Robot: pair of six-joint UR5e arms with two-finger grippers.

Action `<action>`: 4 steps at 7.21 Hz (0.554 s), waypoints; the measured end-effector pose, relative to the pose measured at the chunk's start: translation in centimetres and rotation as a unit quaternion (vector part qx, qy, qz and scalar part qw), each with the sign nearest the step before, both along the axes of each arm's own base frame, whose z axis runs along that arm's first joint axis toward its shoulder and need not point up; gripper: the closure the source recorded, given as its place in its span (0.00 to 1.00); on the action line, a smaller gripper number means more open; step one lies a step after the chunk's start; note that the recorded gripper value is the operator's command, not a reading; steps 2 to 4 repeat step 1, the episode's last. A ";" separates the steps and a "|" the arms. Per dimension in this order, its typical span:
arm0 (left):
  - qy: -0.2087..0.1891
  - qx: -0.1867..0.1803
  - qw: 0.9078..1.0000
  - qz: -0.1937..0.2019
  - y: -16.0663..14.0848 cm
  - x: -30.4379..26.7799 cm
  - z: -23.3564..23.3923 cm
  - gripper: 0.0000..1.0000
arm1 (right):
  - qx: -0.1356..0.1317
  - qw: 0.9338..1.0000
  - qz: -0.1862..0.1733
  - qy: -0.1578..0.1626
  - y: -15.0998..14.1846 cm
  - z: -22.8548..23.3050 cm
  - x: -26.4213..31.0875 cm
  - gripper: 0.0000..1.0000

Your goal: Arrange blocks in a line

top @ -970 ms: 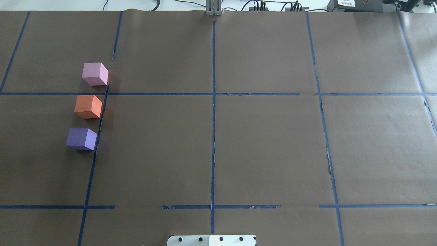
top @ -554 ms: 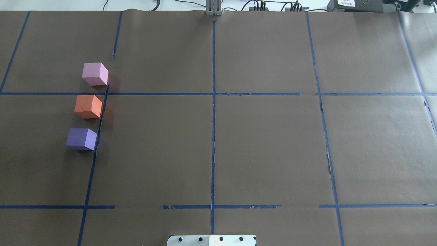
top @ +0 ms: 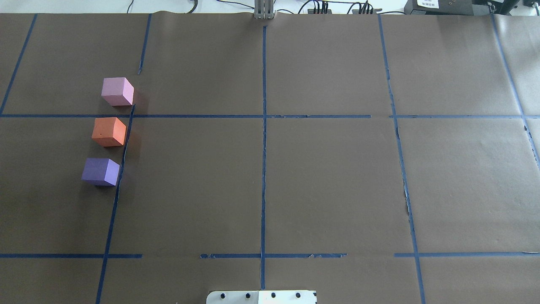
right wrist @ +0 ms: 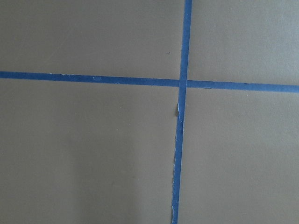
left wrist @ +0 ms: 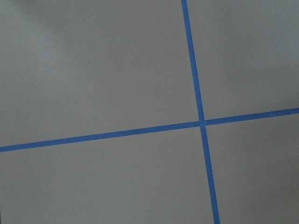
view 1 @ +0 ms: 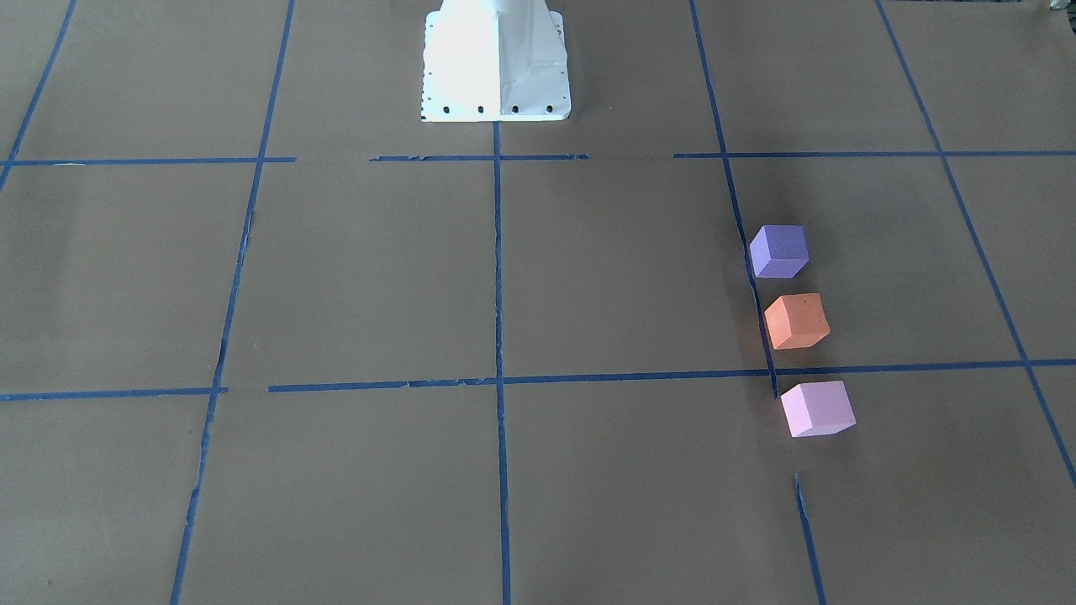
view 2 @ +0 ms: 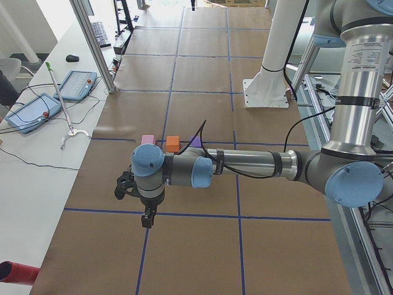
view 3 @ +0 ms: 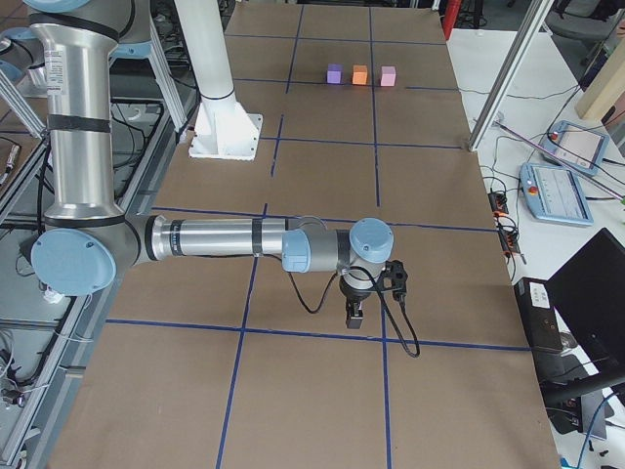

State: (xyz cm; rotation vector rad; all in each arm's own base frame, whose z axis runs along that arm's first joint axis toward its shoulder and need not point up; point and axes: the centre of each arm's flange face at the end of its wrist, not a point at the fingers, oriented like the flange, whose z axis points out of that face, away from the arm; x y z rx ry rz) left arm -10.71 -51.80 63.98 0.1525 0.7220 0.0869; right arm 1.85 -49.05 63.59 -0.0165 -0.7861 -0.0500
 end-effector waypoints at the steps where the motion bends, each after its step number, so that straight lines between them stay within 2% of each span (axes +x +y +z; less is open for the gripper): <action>1: 0.000 0.000 1.000 0.000 0.0 0.0 0.0 0.00 | 0.000 1.000 0.000 0.000 0.0 0.0 0.0 0.00; 4: 0.000 0.000 1.000 0.000 0.0 0.0 0.0 0.00 | 0.000 1.000 0.000 0.000 0.0 0.0 0.0 0.00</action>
